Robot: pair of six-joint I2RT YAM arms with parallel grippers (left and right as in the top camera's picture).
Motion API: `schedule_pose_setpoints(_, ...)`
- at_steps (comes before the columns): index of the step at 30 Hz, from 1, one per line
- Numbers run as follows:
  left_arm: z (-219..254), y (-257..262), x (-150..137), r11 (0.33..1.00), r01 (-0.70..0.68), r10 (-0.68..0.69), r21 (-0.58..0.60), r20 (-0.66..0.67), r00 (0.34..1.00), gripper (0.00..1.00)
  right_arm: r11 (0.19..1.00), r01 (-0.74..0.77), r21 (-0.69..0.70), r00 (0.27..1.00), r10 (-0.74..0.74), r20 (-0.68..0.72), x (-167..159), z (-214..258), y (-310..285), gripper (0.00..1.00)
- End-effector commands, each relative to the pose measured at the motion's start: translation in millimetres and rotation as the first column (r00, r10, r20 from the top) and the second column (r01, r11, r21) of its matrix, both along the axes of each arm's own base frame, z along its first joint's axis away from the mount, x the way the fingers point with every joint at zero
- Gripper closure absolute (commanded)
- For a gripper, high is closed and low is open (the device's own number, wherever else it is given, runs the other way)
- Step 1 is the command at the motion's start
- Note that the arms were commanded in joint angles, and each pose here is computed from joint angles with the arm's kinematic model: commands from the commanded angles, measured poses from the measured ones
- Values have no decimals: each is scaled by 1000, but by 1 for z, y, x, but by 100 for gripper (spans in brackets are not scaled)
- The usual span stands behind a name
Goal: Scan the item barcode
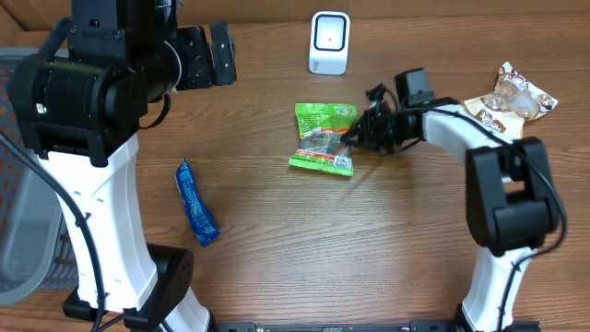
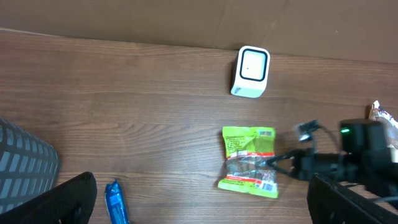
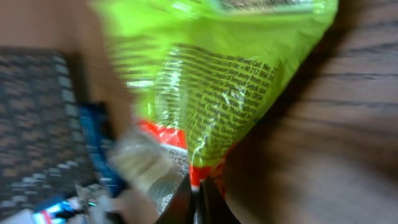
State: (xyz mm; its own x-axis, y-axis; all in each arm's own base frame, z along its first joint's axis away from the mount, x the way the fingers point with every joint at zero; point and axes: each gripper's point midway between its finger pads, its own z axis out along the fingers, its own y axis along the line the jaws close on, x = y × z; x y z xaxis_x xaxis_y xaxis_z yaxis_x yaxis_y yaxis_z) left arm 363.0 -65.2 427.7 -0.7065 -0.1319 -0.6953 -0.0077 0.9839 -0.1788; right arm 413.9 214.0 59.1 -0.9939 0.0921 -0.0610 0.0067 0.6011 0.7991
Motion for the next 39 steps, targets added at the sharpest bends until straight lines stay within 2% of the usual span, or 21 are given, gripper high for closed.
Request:
schedule_pose_setpoints(1,1,0,0,1000,-3,3,1,5,1000,0,984,41,173,999,-39,-16,-5,87,11,96)
schedule_pose_setpoints(3,1,0,0,1000,-3,3,1,5,1000,0,971,56,235,998,-48,-38,-8,113,14,96)
schedule_pose_setpoints(8,1,0,0,1000,-3,3,1,5,1000,0,921,24,389,999,-30,10,-9,179,22,96)
schedule_pose_setpoints(18,1,0,0,1000,-3,3,1,5,1000,0,827,-47,560,998,18,57,-8,253,30,96)
schedule_pose_setpoints(23,1,0,0,1000,-3,3,1,5,1000,0,807,-79,585,993,13,115,-7,271,30,96)
schedule_pose_setpoints(29,1,0,0,1000,-3,3,1,5,1000,0,835,-95,542,986,4,166,-4,253,28,96)
schedule_pose_setpoints(32,1,0,0,1000,-3,3,1,5,1000,0,884,-14,468,990,-53,130,3,221,22,83)
schedule_pose_setpoints(37,1,0,0,1000,-3,3,1,5,1000,0,964,189,186,969,-214,125,21,151,-10,58)
schedule_pose_setpoints(39,1,0,0,1000,-3,3,1,5,1000,0,973,215,84,955,-228,190,26,135,-21,34)
